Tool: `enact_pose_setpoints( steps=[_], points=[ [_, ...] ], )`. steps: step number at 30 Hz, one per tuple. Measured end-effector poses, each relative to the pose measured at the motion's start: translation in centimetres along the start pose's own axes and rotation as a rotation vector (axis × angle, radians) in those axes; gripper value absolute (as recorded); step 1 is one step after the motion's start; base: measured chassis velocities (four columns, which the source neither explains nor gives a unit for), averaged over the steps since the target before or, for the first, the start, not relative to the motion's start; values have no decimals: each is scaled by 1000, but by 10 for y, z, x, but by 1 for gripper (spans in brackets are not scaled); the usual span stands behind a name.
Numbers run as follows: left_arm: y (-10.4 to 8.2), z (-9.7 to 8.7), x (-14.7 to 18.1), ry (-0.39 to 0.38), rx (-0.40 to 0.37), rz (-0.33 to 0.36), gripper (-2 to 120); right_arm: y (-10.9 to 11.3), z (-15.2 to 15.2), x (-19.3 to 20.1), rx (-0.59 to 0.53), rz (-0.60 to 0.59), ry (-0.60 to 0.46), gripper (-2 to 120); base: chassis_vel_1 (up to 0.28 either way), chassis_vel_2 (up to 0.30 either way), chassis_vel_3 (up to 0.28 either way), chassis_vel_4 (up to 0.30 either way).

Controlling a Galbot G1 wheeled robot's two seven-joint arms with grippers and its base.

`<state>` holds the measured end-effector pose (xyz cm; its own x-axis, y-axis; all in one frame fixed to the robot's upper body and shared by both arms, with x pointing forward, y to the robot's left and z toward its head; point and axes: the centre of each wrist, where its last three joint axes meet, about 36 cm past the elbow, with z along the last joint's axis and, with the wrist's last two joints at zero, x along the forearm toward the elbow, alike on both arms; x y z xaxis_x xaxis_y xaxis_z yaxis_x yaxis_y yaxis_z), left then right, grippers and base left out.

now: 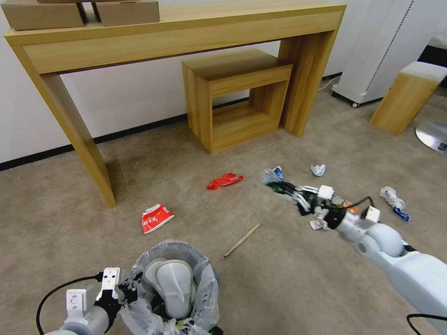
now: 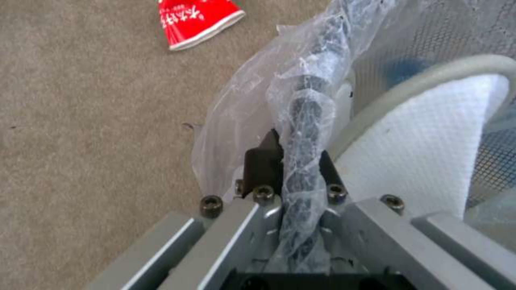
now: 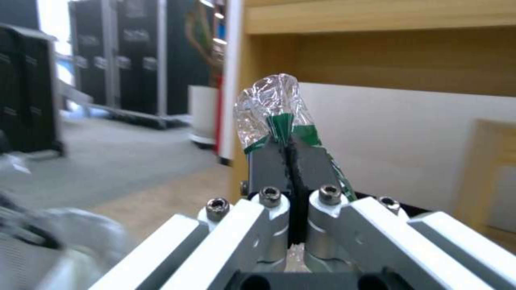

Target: Pick up the trash bin and place the garbage on the floor into it.

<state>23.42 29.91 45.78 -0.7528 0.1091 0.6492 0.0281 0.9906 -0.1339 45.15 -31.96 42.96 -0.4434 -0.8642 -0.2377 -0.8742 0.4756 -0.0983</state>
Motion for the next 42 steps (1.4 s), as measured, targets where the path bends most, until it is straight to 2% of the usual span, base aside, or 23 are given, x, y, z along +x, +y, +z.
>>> enact_pose_setpoints(
  steps=[6, 10, 13, 18, 27, 35, 41, 42],
  points=[
    [5, -5, -8, -13, 25, -11, 0, 39, 14, -37, -105, -121, 1, 0, 0, 0, 0, 0],
    [7, -8, -11, -24, 34, -15, 0, 48, 17, -58, -127, -166, -11, 0, 0, 0, 0, 0],
    [8, -15, -16, -42, 42, -16, 0, 63, 25, -99, -169, -234, -35, 0, 0, 0, 0, 0],
    [9, -18, -15, -43, 42, -18, 0, 76, 42, -131, -213, -282, -23, 0, 0, 0, 0, 0],
    [7, -17, -14, -36, 41, -14, 0, 103, 74, -160, -273, -315, 7, 0, 0, 0, 0, 0],
    [6, -14, -13, -26, 38, -14, 0, 118, 90, -178, -299, -336, 25, 0, 0, 0, 0, 0],
    [5, -15, -9, -25, 30, -13, 0, 150, 115, -190, -346, -362, 55, 0, 0, 0, 0, 0],
    [5, -15, -9, -25, 30, -13, 0, 150, 115, -190, -346, -362, 55, 0, 0, 0, 0, 0]
  ],
)
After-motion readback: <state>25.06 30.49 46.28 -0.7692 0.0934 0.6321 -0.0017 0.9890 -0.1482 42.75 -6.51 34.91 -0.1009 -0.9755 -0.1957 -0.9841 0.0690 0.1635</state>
